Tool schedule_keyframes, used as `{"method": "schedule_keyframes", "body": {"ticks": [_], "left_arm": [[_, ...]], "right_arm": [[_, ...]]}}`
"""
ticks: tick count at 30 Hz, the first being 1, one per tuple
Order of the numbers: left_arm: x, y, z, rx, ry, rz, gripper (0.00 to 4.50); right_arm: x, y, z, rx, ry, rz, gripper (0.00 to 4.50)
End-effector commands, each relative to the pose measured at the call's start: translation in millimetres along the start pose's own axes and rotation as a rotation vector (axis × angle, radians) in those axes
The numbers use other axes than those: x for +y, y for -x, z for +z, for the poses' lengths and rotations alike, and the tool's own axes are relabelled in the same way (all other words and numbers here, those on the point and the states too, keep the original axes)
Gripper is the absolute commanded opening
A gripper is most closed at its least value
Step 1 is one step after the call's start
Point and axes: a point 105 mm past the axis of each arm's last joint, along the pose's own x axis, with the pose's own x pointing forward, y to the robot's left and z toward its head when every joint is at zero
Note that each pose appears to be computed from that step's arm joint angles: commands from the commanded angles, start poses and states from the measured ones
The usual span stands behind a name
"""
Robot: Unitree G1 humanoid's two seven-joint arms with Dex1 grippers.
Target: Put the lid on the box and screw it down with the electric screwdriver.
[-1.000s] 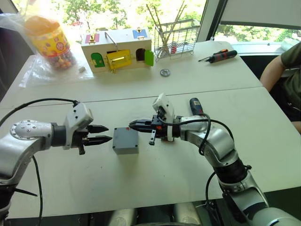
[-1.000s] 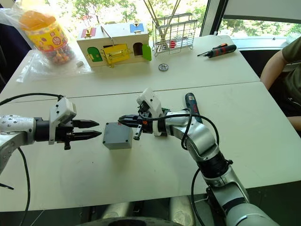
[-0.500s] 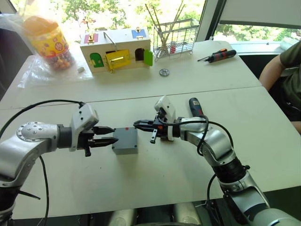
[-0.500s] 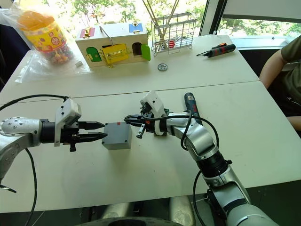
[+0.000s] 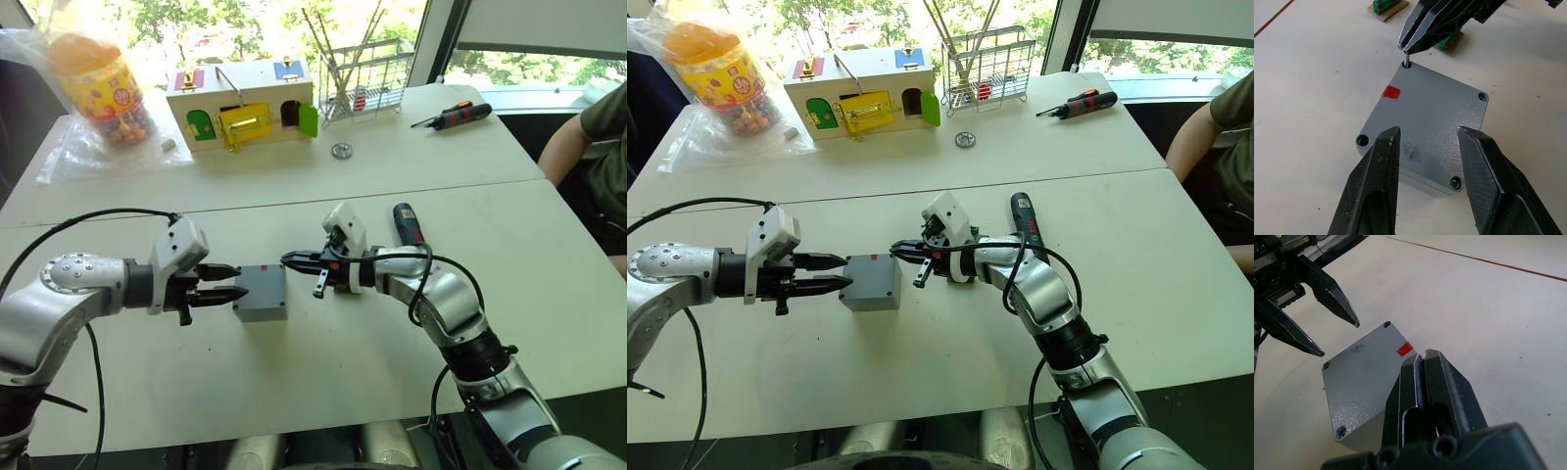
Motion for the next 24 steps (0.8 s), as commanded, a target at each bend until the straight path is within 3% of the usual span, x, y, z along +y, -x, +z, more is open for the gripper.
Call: {"method": "schedule_keyframes", "body": {"ticks": [1,10,13,19,20,21,24], "left_arm": [[1,1,5,-0.008,-0.031,0.005,1.83],[0,-3,6,-0.018,-0.035,-0.001,1.83],[1,-4,9,-0.028,-0.037,-0.006,1.83],[2,-11,15,-0.056,-0.042,-0.024,1.83],[3,-13,17,-0.063,-0.043,-0.029,1.83],[3,-15,20,-0.078,-0.044,-0.038,1.83],[1,-22,37,-0.147,-0.06,-0.068,1.83]], "right_arm": [[2,-2,6,-0.023,0.027,0.006,0.02],[6,-5,7,-0.016,0.043,0.025,0.02],[5,-2,7,-0.011,0.052,0.022,0.9],[1,8,15,-0.024,0.066,0.004,3.92],[0,11,18,-0.034,0.059,-0.001,4.25],[-1,15,24,-0.054,0.046,-0.011,4.46],[-11,38,47,-0.134,-0.056,-0.06,4.46]]}}
